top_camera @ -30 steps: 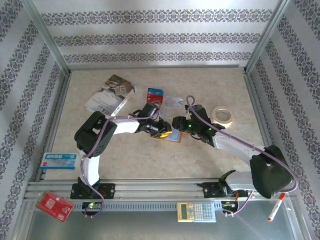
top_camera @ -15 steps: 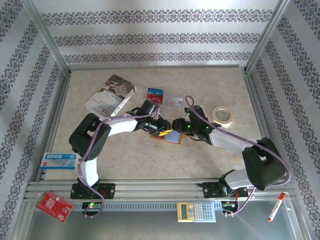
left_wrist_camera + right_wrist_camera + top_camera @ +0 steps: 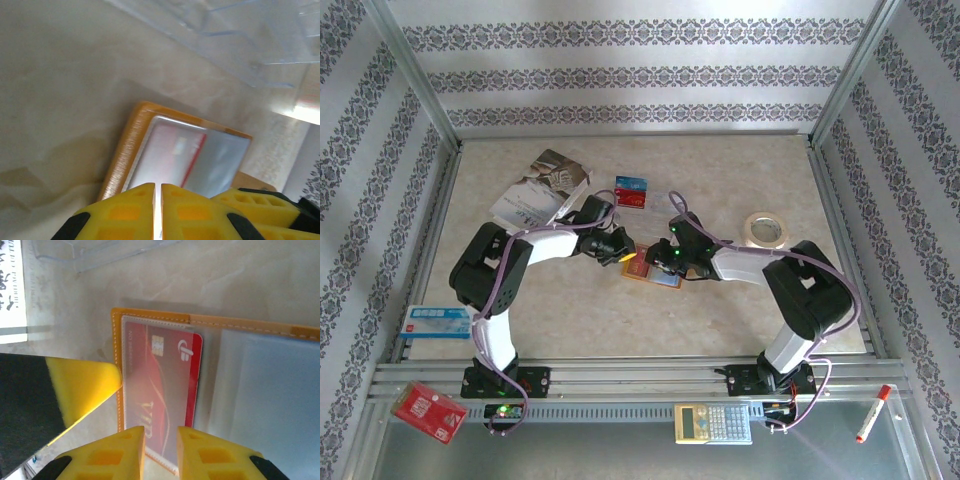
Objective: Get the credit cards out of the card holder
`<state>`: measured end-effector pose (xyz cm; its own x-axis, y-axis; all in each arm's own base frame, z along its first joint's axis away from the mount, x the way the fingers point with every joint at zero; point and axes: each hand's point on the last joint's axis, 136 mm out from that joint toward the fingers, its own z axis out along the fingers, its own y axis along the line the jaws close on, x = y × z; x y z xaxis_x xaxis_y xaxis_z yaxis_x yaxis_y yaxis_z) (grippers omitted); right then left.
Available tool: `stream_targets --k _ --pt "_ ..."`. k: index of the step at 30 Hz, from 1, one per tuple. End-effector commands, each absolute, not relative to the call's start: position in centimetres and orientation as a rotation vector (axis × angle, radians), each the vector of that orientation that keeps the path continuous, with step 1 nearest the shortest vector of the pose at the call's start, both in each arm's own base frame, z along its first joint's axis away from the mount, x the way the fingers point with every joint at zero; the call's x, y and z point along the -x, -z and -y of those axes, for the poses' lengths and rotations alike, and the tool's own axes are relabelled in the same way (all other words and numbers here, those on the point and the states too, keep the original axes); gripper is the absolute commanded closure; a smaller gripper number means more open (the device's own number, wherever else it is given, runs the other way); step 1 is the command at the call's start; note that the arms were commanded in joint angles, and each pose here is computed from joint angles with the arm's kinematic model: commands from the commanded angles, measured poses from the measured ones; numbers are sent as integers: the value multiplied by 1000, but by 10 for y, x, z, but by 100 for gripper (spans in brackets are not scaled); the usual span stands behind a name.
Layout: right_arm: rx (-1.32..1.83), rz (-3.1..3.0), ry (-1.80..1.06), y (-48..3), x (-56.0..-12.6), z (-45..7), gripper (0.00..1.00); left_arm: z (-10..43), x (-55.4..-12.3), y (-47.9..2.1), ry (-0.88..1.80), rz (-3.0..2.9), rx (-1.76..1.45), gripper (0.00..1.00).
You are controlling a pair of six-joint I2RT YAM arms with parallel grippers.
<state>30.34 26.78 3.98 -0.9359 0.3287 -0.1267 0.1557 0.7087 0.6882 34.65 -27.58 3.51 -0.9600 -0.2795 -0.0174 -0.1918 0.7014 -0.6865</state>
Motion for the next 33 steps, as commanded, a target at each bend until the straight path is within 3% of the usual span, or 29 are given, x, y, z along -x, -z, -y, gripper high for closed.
stream_targets --k 1,14,33 --pt "-370 -2664 -1101 -43 -309 -280 75 283 -347 -31 1097 -2790 362 88" --pt "-443 -2682 -1071 -30 -305 -262 77 254 -308 13 967 -2901 548 88" --pt "-324 -2649 -1260 -36 -303 -267 83 248 -301 27 992 -2917 603 89"
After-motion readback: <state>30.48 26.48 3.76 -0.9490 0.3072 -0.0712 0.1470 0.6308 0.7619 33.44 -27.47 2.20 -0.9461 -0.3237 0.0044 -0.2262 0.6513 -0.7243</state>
